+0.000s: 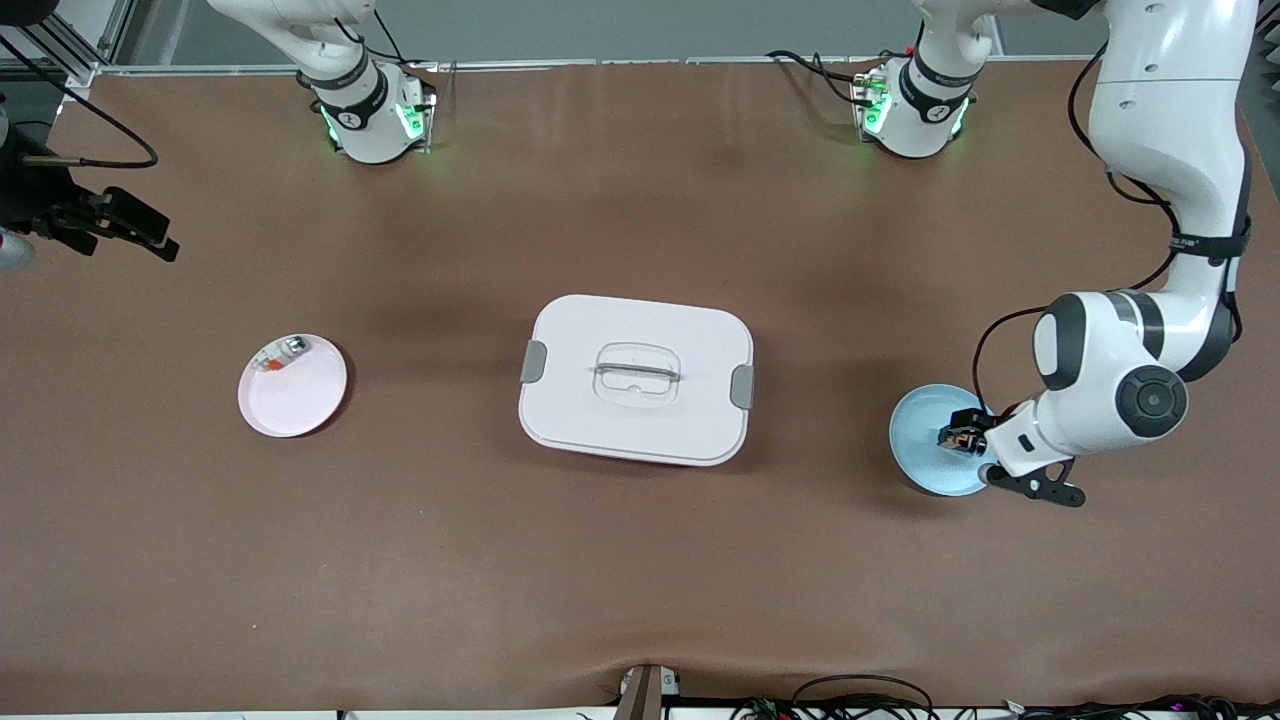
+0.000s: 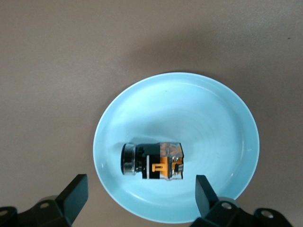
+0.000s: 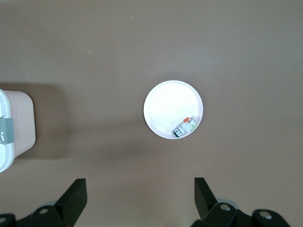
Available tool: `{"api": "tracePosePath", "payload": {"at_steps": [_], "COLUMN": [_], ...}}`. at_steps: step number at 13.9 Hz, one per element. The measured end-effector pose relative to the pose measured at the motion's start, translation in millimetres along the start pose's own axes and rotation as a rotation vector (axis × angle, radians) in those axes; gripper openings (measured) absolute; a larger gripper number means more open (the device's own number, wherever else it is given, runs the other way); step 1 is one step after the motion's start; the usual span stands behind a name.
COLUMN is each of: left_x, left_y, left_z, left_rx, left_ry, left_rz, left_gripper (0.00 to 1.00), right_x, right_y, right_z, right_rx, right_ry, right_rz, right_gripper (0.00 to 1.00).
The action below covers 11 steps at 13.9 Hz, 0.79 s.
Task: Transfer orange switch to right arm and place
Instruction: 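Move the left gripper down over the black-orange switch on the blue plate, then close the left gripper on the black-orange switch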
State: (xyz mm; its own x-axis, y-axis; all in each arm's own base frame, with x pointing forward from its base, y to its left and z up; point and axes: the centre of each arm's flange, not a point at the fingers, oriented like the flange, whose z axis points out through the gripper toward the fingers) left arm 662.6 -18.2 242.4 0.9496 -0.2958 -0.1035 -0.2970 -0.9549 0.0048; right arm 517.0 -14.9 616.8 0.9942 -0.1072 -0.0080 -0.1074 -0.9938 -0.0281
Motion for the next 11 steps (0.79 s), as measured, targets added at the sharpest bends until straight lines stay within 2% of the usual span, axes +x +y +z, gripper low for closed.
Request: {"api": "tracePosePath", "payload": {"at_steps": [5, 11], "left_x": [-8, -11], "left_y": [3, 3], "left_z": [27, 43], "left_rx": [-0.008, -0.003], "left_ry": [-0.024, -0.002], "left_rz": [0.002, 0.002], "left_gripper": [1.00, 1.00], "right_x": [0, 0], "right_y": [0, 0], "right_z": [0, 1], "right_rx": [0.000, 0.000], "right_ry": [-0.002, -0.004], "right_rz": [0.000, 0.000], "right_gripper": [1.00, 1.00]}}
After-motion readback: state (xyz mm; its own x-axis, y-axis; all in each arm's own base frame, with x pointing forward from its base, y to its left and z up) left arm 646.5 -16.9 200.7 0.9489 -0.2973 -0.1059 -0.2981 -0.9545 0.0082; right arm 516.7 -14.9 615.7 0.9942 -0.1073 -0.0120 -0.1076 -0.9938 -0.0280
